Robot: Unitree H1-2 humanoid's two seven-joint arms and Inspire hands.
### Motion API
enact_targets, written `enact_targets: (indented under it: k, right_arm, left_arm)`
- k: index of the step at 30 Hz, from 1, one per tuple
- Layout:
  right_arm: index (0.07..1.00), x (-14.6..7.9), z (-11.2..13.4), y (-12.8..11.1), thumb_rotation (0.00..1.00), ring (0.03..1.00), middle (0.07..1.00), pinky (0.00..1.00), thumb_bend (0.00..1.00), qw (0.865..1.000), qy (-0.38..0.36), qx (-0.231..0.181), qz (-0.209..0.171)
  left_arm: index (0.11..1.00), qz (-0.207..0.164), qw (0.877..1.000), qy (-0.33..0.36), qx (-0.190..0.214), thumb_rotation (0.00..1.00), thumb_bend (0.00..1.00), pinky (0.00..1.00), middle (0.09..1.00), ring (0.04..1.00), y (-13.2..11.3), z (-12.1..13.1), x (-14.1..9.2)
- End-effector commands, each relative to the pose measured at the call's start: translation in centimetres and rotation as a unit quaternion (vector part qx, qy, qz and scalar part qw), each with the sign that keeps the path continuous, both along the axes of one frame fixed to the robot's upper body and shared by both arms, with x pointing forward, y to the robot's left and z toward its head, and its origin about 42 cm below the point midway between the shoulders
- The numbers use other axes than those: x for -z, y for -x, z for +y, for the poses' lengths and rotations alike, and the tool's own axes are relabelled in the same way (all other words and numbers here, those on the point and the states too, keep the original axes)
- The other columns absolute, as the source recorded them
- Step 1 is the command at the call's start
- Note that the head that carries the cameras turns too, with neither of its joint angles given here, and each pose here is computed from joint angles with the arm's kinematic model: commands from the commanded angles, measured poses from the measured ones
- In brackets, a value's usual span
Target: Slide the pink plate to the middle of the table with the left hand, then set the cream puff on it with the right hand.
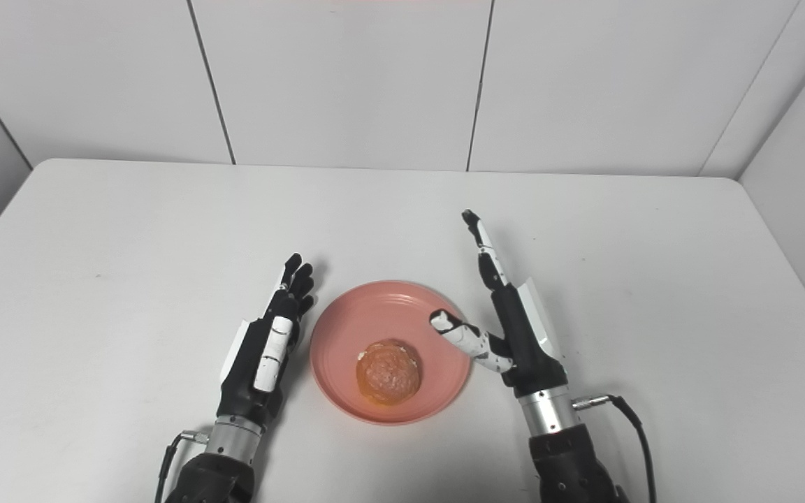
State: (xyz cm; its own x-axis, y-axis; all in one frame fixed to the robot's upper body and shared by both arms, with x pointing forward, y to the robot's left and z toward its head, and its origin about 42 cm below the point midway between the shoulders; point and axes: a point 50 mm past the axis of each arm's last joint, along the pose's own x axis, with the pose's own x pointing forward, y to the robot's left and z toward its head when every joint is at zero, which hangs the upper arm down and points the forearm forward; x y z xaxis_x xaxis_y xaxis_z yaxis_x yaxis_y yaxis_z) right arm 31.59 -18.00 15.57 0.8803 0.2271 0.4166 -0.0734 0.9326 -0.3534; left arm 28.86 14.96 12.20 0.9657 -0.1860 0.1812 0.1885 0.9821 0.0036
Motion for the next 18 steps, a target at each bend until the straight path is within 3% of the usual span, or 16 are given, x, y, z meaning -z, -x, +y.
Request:
enact_targets:
  k: [1,10,18]
  right_arm:
    - [1.000,-1.0,0.1,0.1,1.00,1.000,1.000,1.00,0.68,1.000,-0.029,0.011,-0.002]
    - [1.000,-0.4,1.8,0.6,0.99,1.000,1.000,1.00,0.65,0.989,-0.136,0.023,0.057]
    - [0.995,-0.3,1.9,1.2,0.90,1.000,1.000,1.00,0.62,0.978,-0.191,0.002,0.087]
  left_arm:
    - [1.000,-0.027,1.000,-0.007,-0.001,0.98,0.66,0.99,1.000,1.000,-0.4,0.3,-0.5]
    - [1.000,-0.035,0.999,-0.017,0.000,1.00,0.66,1.00,1.000,1.000,-0.7,1.1,-0.4]
    - [1.000,-0.036,0.999,-0.011,-0.005,0.98,0.65,1.00,1.000,1.000,-0.7,0.1,-0.8]
